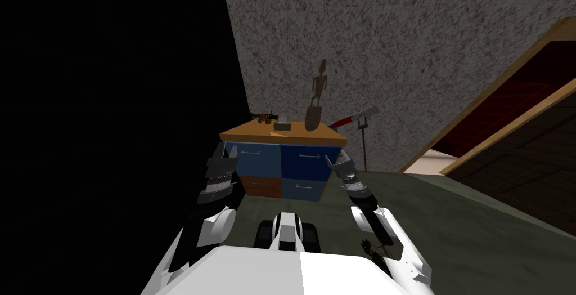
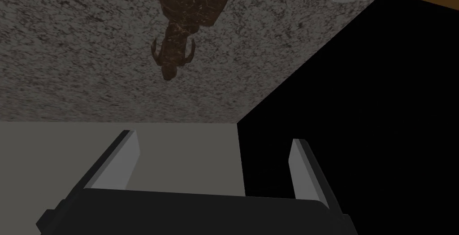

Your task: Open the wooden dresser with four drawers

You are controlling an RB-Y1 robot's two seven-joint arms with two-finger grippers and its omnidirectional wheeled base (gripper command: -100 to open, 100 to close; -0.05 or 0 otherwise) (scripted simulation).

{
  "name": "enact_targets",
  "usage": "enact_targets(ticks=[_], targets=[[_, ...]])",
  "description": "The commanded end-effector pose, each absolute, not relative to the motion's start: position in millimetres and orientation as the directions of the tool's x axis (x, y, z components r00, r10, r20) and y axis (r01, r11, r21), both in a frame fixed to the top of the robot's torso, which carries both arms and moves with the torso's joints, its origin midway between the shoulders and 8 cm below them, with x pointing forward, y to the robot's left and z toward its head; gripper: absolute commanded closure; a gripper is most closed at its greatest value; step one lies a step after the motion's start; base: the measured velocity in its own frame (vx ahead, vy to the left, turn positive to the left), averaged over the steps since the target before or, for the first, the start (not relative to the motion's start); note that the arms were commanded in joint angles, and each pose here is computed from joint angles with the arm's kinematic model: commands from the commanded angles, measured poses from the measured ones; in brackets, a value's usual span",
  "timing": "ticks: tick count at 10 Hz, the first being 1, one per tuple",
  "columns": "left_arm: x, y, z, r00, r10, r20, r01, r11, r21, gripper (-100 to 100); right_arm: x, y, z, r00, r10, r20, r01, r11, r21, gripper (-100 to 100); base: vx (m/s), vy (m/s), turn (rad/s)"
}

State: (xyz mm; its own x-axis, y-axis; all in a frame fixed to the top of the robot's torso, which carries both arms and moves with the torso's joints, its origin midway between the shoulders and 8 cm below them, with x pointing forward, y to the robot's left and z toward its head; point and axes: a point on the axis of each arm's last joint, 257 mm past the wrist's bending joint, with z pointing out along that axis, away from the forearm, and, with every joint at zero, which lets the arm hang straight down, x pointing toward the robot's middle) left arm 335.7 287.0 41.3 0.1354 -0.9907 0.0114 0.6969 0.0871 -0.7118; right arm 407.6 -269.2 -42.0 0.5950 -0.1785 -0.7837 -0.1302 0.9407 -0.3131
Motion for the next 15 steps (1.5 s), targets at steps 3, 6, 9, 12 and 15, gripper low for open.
enact_targets(ticks=[3,6,9,12,15], targets=[[335.7,287.0,41.4,0.135,-0.991,0.011,0.697,0.087,-0.712,0,416.9,-276.9,-54.9,0.577,-0.343,-0.741,-0.041,0.894,-0.445,-100,0.027,0.076,-0.039],[335.7,287.0,41.4,0.135,-0.991,0.011,0.697,0.087,-0.712,0,428.0,-288.1,-73.9,0.533,-0.484,-0.693,0.028,0.829,-0.558,-100,0.044,0.081,-0.064],[335.7,287.0,41.4,0.135,-0.991,0.011,0.697,0.087,-0.712,0,433.2,-293.9,-83.8,0.504,-0.578,-0.641,0.077,0.77,-0.634,-100,0.031,0.092,-0.048],[335.7,287.0,41.4,0.135,-0.991,0.011,0.697,0.087,-0.712,0,442.6,-305.5,-104.0,0.445,-0.683,-0.579,0.119,0.686,-0.717,-100,0.033,0.093,-0.051],[335.7,287.0,41.4,0.135,-0.991,0.011,0.697,0.087,-0.712,0,446.7,-310.9,-114.0,0.41,-0.752,-0.517,0.151,0.615,-0.774,-100,0.014,0.077,-0.036]])
